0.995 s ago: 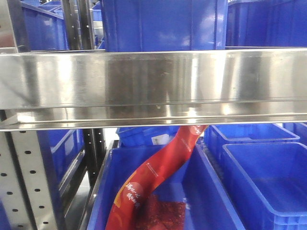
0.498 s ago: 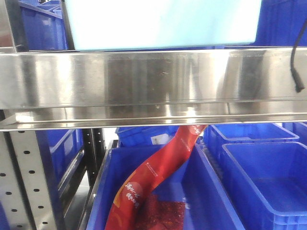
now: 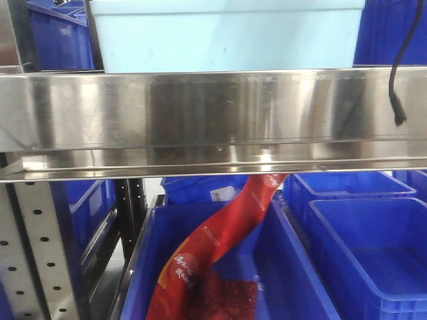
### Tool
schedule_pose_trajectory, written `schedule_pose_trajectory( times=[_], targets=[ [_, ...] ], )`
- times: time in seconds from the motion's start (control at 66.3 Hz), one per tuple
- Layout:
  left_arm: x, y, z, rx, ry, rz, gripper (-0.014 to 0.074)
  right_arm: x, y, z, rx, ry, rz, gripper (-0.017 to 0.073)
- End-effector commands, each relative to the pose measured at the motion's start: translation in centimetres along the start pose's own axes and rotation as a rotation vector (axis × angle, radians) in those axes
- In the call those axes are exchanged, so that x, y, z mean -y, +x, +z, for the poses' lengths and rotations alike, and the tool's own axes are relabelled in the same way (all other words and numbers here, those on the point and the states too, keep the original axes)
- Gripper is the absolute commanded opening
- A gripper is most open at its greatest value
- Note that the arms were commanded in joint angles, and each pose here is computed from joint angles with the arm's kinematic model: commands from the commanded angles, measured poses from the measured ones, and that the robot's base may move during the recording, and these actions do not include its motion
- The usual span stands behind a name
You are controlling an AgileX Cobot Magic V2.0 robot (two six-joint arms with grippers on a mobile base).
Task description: Move two blue bins to right shelf middle
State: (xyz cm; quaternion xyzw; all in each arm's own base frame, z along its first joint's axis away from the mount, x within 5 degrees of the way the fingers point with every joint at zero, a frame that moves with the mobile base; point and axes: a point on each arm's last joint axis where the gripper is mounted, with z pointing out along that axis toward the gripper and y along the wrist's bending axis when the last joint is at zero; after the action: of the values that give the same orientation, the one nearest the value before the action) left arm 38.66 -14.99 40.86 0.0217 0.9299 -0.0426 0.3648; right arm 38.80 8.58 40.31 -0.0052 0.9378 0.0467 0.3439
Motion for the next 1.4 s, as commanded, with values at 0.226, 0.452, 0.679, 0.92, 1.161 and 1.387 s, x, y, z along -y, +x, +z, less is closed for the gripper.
schedule_pose_trajectory(
  times=[0.226, 0.452, 0.679, 0.92, 1.161, 1.387],
  targets=[
    [-0.5, -1.2, -6.7, 0.114, 0.057, -0.032, -0.0111, 0.4, -0.3, -7.2, 0.138, -0.024, 0.006, -0.0164],
    [-0.5, -1.2, -7.6, 0.132, 0.060, -0.028, -0.0111, 0.5, -0.4, -8.3, 0.179, -0.024, 0.003, -0.0164],
    [-0.6, -1.1, -7.5, 0.119, 0.048, -0.026, -0.0111, 0.6, -0.3, -8.2, 0.173, -0.018, 0.002, -0.0164],
    [-1.0, -1.5, -7.6, 0.171, 0.001, -0.005, 0.0032, 0.8, -1.0, -8.2, 0.247, 0.005, -0.016, 0.0078],
    [-1.0, -1.7, -7.6, 0.194, -0.001, 0.000, 0.0387, 0.6, -1.5, -8.4, 0.302, -0.008, -0.018, 0.0205],
    [-1.4, -1.4, -8.6, 0.172, -0.014, -0.006, 0.0329, 0.8, -1.2, -10.5, 0.337, -0.014, -0.014, 0.0162]
  ],
)
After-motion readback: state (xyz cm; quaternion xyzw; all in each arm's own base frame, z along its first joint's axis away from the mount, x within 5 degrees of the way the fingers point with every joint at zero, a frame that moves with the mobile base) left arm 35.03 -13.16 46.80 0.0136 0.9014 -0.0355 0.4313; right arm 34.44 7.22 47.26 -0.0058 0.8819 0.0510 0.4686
